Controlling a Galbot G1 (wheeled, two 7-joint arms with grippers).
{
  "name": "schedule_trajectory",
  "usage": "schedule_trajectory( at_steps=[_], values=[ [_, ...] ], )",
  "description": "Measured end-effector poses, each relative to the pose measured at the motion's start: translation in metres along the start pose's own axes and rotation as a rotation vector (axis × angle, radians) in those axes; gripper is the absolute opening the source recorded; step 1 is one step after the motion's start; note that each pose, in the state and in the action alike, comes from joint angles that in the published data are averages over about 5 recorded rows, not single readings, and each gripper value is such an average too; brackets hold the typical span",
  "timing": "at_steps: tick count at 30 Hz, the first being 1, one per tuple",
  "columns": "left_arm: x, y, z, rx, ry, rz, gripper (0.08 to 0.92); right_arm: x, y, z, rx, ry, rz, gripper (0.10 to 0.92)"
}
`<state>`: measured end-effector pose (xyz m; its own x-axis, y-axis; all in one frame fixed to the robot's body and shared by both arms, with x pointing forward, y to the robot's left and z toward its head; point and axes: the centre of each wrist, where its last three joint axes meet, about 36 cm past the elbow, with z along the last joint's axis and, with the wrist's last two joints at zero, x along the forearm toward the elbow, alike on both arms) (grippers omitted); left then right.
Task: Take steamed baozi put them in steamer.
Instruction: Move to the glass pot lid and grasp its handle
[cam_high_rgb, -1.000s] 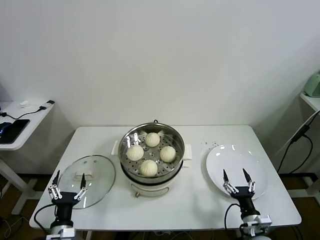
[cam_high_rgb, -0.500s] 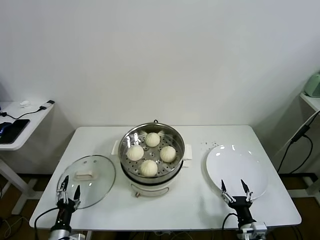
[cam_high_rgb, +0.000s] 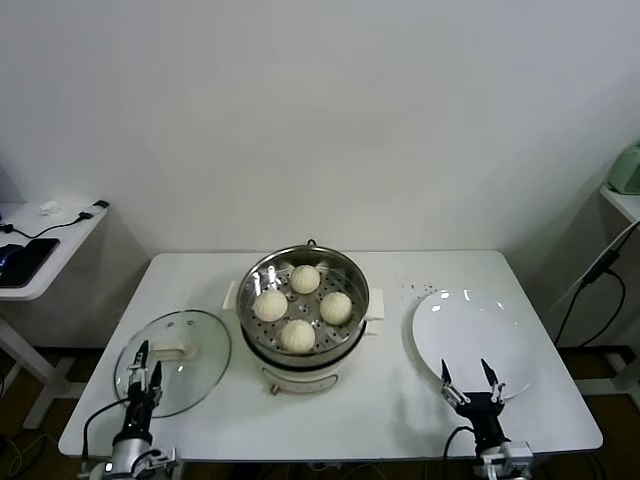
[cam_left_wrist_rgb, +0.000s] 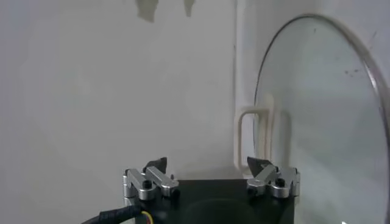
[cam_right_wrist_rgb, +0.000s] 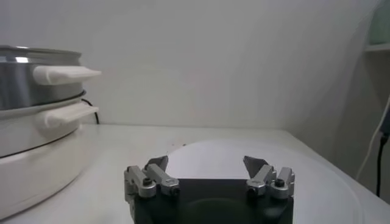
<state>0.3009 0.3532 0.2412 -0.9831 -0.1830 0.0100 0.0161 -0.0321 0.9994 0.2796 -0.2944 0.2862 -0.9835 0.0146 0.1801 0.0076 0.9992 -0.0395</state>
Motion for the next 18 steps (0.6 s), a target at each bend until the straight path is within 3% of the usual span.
schedule_trajectory(
  at_steps=[10, 18],
  values=[
    [-0.032, -0.006, 0.005, -0.008, -0.005, -0.006, 0.823, 0.002, -0.001, -0.003, 0.015, 0.006, -0.001, 0.823],
    [-0.042, -0.015, 0.009, -0.001, -0.01, 0.007, 0.823, 0.001, 0.001, -0.009, 0.023, 0.003, -0.005, 0.823]
  ],
)
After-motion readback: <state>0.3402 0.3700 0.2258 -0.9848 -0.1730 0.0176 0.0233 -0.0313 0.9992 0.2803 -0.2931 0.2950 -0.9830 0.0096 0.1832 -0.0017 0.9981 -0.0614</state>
